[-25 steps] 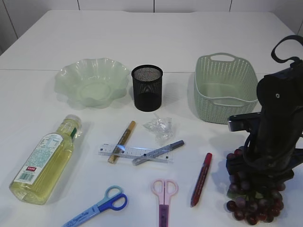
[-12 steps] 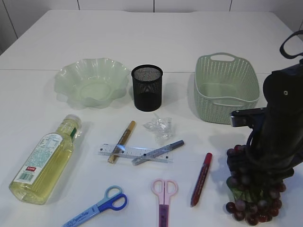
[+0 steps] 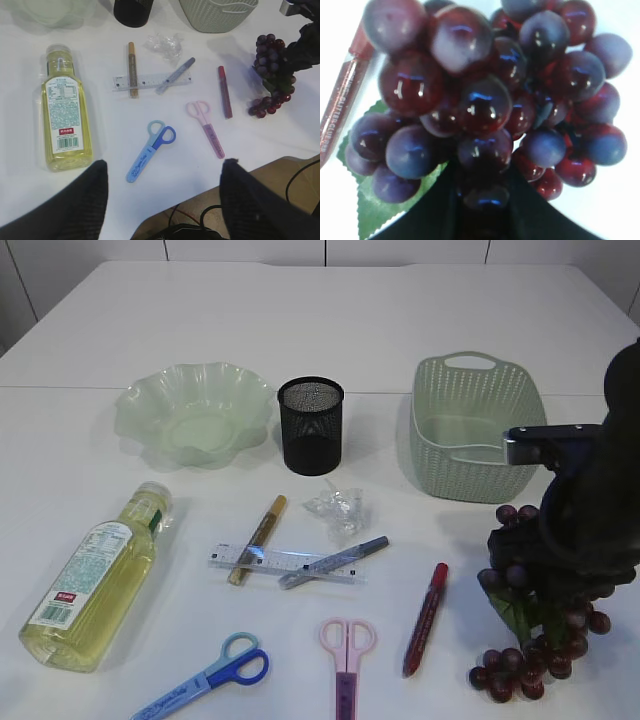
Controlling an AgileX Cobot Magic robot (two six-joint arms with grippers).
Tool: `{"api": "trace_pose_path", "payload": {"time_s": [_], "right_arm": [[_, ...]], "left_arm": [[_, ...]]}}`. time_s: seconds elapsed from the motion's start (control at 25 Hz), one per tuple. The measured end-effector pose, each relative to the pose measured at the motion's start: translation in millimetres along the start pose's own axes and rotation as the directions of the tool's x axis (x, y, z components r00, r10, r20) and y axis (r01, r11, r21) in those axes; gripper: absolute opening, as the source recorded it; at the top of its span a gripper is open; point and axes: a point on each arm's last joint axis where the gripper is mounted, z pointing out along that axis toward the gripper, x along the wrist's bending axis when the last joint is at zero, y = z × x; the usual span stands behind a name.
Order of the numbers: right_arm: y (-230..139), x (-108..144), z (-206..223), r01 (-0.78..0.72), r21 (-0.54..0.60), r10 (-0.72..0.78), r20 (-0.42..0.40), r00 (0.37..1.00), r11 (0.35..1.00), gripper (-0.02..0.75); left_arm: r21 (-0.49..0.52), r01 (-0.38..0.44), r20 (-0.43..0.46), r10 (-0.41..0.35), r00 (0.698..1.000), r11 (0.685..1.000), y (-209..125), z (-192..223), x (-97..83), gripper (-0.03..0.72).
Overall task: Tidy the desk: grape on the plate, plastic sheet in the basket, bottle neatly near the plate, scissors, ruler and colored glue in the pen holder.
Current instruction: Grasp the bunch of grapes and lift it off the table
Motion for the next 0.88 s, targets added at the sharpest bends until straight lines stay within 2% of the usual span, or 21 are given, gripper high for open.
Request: {"api": "trace_pose_path", "payload": {"time_s": [0.48, 0.88], "right_arm": [[-9.5, -2.9, -25.8, -0.007, -0.038, 0.006, -0.016, 1.000, 0.999, 0.155], [-4.1, -2.5, -71.5, -0.011, -0.113, 0.007, -0.042, 0.999, 0.994, 0.155]], "left_arm": [[-0.001, 0.002, 0.003, -0.002, 1.000, 1.000, 0.1, 0.0, -0.3, 0.510], [-0.013, 0.011, 0.015, -0.011, 1.000, 1.000, 1.2, 0.0, -1.3, 0.510]]}}
